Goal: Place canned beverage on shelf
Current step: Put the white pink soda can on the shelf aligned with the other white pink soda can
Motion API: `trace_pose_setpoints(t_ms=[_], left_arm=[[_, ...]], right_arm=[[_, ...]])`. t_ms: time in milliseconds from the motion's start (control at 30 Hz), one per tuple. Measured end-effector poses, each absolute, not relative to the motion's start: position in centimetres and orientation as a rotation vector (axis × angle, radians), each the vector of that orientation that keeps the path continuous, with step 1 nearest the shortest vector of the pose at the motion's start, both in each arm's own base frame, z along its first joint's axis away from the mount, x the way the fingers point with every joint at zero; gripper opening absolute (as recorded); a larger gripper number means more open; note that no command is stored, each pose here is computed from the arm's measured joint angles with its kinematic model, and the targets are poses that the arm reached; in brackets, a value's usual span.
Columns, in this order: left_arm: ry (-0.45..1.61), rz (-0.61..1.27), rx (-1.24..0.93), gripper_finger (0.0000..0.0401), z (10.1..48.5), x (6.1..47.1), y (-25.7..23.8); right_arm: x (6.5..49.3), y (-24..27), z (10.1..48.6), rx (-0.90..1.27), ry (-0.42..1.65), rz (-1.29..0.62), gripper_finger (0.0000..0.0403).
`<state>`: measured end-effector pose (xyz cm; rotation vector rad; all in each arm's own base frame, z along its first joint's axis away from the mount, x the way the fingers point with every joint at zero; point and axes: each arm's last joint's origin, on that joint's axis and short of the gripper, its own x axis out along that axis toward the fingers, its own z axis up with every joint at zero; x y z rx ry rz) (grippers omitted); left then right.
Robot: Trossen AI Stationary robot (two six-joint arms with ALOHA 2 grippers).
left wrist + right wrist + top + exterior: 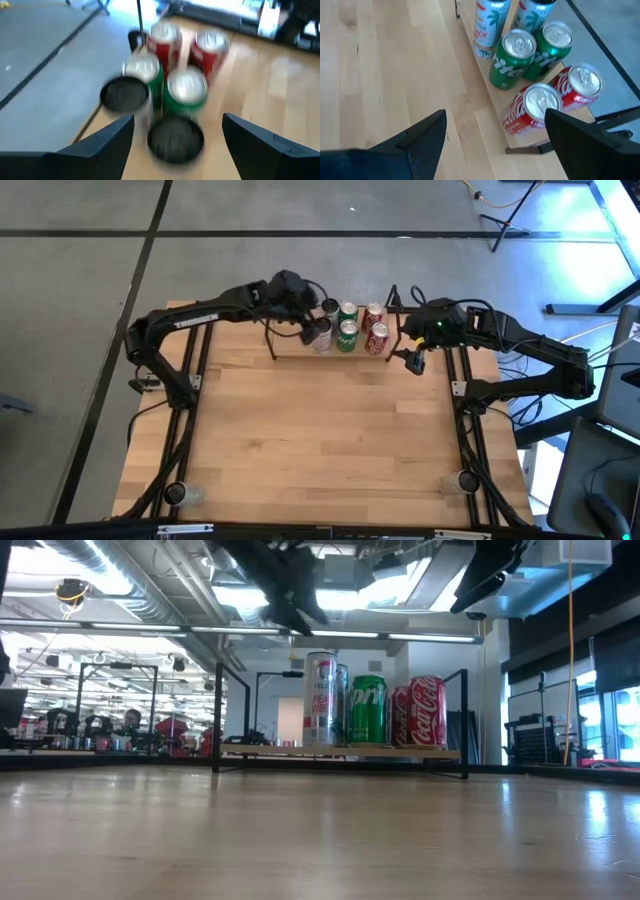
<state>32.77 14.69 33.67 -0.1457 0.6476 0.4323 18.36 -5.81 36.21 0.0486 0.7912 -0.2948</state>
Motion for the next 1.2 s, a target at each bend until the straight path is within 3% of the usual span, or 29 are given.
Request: trace_pose_setpoints(t_ms=[200, 333, 667, 1200], left_arm=[[0.905, 0.449, -0.181, 0.0282, 32.5, 30.4, 13.4], [0.936, 0.485, -0.174, 0.0269, 30.0, 30.5, 13.6], [0.926, 0.523, -0.211, 0.0248, 24.3, 31.5, 14.2], [0.732, 0.558, -0.168, 0.0246, 24.7, 32.6, 14.8]], right_arm=[[18.3, -5.8, 36.1, 0.051, 0.802, -0.294, 0.0321], [18.4, -5.8, 36.2, 0.041, 0.791, -0.292, 0.0321], [18.3, -5.8, 36.2, 0.037, 0.8, -0.289, 0.0321], [18.3, -5.8, 36.2, 0.046, 0.798, -0.292, 0.0321]])
